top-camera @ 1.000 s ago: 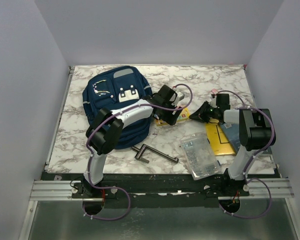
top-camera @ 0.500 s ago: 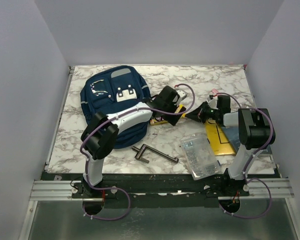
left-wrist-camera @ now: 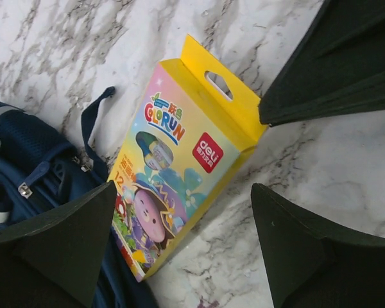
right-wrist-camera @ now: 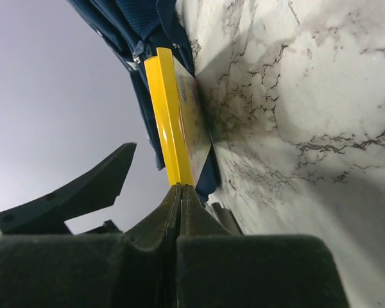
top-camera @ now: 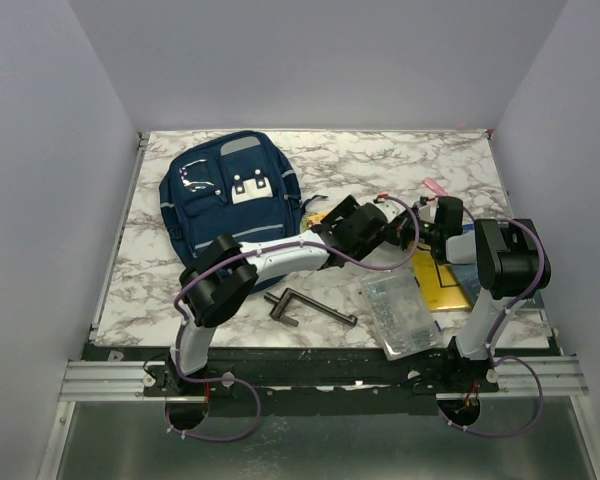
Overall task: Pack the student bag
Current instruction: Pick up the stationery from the center of the board.
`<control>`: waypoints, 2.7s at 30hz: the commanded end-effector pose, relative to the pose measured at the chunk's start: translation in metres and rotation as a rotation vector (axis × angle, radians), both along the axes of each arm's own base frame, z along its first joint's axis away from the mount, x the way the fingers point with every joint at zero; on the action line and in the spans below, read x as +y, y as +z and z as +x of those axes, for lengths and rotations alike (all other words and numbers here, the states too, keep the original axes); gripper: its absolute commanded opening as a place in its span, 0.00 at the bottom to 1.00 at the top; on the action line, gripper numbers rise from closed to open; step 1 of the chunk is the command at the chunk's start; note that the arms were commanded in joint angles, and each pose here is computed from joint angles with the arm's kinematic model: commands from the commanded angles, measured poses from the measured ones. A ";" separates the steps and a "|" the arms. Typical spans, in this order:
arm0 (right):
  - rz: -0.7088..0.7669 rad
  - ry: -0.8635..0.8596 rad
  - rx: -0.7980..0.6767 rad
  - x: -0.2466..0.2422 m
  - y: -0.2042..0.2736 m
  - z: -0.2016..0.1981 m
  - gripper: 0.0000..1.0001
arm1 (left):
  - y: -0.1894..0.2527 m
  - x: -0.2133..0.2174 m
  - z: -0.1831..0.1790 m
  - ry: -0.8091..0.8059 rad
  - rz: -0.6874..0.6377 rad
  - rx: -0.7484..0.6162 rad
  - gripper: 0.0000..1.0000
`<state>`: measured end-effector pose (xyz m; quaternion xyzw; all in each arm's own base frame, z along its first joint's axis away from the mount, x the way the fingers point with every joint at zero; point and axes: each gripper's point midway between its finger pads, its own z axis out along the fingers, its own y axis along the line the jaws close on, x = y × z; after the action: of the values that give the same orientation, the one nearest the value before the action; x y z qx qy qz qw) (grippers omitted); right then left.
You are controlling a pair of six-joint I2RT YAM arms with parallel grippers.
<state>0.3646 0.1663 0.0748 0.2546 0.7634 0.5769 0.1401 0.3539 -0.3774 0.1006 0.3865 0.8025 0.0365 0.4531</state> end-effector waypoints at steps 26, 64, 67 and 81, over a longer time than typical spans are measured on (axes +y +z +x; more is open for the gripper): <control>0.058 -0.053 -0.046 0.000 0.041 0.019 0.32 | 0.011 0.010 0.037 0.100 0.076 -0.269 0.42; -0.198 0.171 -0.054 0.060 -0.007 0.034 0.41 | 0.076 0.031 -0.047 -0.022 -0.210 0.106 0.93; -0.241 0.176 -0.075 0.058 -0.006 0.033 0.40 | 0.095 0.045 -0.079 -0.134 -0.340 0.291 0.96; -0.297 0.172 -0.139 0.052 0.022 0.021 0.17 | 0.039 0.170 -0.042 0.062 0.022 0.180 0.93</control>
<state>0.3936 0.2209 0.0799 0.1363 0.8451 0.4910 0.1618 0.2843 -0.2508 0.1703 0.3892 0.8257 -0.0633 0.4035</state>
